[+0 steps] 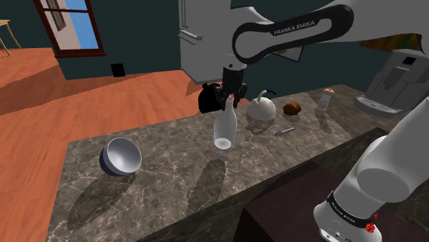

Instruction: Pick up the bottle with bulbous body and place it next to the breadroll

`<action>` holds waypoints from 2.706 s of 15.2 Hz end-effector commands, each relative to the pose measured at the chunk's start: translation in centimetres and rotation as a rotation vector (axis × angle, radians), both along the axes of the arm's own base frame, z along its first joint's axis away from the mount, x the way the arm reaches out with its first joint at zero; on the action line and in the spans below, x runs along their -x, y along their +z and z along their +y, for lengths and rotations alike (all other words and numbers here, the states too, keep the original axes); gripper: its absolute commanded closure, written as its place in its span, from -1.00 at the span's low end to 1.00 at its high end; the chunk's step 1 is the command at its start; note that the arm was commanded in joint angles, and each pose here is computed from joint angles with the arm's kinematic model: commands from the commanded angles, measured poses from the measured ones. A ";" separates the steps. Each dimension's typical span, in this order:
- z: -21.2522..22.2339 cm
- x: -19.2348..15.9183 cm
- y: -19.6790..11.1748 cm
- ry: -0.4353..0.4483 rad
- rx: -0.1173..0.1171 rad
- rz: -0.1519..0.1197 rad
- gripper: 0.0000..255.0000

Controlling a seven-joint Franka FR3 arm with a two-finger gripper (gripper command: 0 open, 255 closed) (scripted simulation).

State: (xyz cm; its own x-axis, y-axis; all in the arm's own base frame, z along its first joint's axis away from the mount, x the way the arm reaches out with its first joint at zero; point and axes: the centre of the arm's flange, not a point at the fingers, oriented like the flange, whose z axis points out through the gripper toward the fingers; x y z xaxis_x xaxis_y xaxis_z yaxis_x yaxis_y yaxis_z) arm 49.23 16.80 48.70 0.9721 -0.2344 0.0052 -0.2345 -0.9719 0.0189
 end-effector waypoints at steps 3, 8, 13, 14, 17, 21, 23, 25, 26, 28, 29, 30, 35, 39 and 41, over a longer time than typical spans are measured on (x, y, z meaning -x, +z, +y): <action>-0.1 0.0 2.1 0.000 0.000 0.000 1.00; -0.1 0.0 4.7 0.000 0.000 0.000 1.00; -0.1 0.0 7.4 0.000 0.000 0.000 1.00; -0.1 0.0 7.9 0.000 0.000 0.000 1.00; -0.1 0.0 9.5 0.000 0.000 0.000 1.00; -0.1 0.0 11.6 0.000 0.000 0.000 1.00; -0.1 0.0 12.7 0.000 0.000 0.000 1.00; -0.1 0.0 13.7 0.000 0.000 0.000 1.00; -0.1 0.0 14.3 0.000 0.000 0.000 1.00; -0.1 0.0 15.3 0.000 0.000 0.000 1.00; -0.1 0.0 15.8 0.000 0.000 0.000 1.00; -0.1 0.0 16.4 0.000 0.000 0.000 1.00; -0.1 0.0 19.0 0.000 0.000 0.000 1.00; -0.1 0.0 21.1 0.000 0.000 0.000 1.00; -0.1 0.0 22.2 0.000 0.000 0.000 1.00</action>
State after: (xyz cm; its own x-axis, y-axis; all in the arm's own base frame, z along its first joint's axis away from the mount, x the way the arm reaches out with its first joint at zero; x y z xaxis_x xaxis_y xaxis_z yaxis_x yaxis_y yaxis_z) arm 49.15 16.74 70.32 0.9722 -0.2342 0.0051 -0.2343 -0.9720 0.0190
